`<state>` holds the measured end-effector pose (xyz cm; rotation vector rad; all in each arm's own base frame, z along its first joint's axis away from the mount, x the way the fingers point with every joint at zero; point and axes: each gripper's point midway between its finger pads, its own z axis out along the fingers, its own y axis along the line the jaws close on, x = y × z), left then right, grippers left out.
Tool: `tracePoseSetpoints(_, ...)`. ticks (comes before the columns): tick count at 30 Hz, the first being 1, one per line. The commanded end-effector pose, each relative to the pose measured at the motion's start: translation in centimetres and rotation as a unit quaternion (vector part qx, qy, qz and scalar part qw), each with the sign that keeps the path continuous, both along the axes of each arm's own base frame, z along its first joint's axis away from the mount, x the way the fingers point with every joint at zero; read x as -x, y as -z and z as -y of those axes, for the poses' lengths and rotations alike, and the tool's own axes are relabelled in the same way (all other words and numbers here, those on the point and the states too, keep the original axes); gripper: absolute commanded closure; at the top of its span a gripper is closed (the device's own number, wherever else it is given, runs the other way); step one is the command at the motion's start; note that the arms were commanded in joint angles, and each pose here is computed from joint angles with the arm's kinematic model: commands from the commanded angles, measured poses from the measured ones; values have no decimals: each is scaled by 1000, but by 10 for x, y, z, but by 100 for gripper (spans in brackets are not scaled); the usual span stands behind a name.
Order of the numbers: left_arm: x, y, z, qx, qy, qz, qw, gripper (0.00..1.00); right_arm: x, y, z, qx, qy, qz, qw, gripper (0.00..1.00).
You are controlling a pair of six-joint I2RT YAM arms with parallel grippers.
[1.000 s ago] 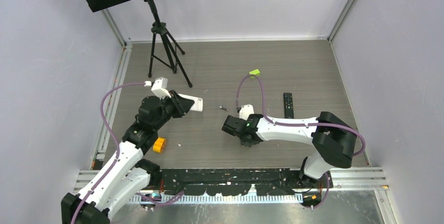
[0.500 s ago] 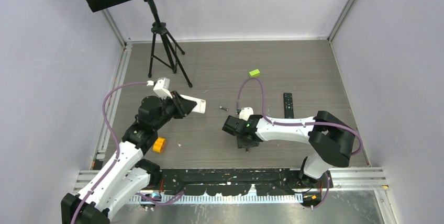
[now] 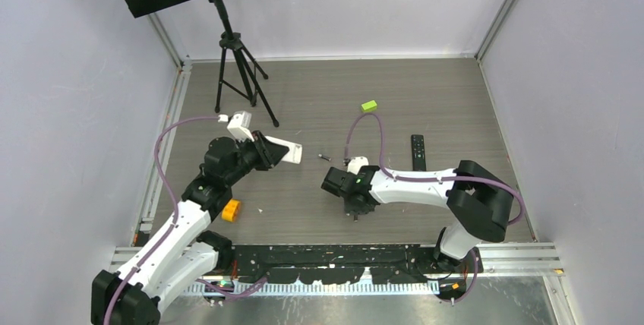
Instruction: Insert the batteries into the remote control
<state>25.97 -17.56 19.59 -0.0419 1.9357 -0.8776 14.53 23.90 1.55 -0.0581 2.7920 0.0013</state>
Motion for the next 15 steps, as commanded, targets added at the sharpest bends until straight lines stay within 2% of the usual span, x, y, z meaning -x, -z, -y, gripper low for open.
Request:
tracePoseSetpoints(1,-6,-22,13,26,29,45,998,100,-25,-40,5,-12,28,84,996,98)
tracePoseSetpoints(4,-5,-30,26,68,54,48,995,100,-55,-95,4,-52,53,184,980,99)
tracePoseSetpoints(8,-1,-59,45,146,96,70,982,100,-80,-180,-2,-147,71,295,942,99)
tracePoseSetpoints(11,1,-83,54,191,122,91,970,100,-89,-247,-13,-244,69,357,899,99)
tracePoseSetpoints(15,4,-107,56,236,130,97,958,100,-99,-302,-23,-279,55,407,868,99)
